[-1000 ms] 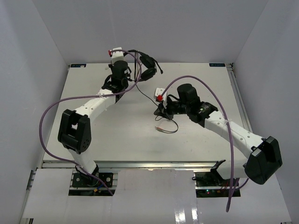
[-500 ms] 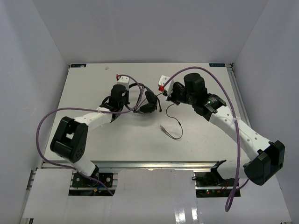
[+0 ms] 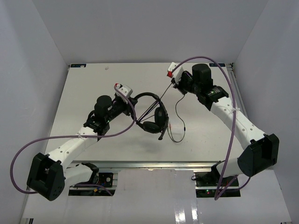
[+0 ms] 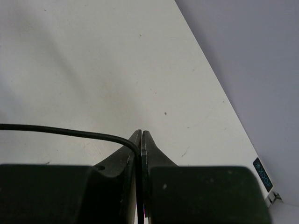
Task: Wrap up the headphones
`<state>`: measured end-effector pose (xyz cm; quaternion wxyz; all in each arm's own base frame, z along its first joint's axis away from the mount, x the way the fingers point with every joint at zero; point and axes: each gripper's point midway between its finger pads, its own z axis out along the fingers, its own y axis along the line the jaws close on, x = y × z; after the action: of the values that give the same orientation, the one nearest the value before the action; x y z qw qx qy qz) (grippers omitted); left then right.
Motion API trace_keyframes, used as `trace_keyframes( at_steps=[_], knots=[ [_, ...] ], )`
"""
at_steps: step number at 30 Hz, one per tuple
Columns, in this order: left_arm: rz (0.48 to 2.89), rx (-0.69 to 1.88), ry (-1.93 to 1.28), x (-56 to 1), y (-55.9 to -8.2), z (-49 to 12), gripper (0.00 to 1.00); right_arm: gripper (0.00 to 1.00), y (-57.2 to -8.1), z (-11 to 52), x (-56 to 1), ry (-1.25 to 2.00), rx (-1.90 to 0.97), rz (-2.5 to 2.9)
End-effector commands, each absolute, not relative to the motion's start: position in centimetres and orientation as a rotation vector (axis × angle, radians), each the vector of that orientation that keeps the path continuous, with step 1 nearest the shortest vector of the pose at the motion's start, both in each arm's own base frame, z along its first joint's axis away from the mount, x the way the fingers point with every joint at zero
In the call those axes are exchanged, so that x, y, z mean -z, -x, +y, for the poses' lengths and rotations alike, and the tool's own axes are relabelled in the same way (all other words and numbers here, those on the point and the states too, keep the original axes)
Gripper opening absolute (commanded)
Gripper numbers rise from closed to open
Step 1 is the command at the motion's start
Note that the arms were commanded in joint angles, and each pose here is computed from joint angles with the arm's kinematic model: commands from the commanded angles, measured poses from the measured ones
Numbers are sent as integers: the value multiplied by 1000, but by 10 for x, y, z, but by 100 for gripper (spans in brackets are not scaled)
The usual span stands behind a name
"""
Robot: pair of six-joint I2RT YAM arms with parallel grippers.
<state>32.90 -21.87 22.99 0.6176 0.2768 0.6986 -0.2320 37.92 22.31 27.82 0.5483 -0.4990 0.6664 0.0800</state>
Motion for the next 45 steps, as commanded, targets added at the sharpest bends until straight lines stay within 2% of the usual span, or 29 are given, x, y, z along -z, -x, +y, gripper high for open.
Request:
trace_keyframes(
  at_steps=[1,9,20,30,35,45],
  knots=[
    [1515,675,-711,-254,-295,-231,0,8,-400,215,-314,1081,-186,1524],
    [1427,812,-639,-297,-267,-232,0,8,-398,213,-287,1060,-329,1580],
    [1284,1169,-376,-401,-264,-249,0,8,-359,251,-254,1073,-802,1571],
    [1120,1282,54,-490,-309,-230,0,8,-312,274,-241,989,-1224,1549],
    [1136,1265,205,-505,-348,-230,0,8,-299,286,-243,1014,-1288,1515],
    [1084,1171,353,-543,-391,-219,0,8,-266,311,-233,1108,-1385,1481]
  ],
)
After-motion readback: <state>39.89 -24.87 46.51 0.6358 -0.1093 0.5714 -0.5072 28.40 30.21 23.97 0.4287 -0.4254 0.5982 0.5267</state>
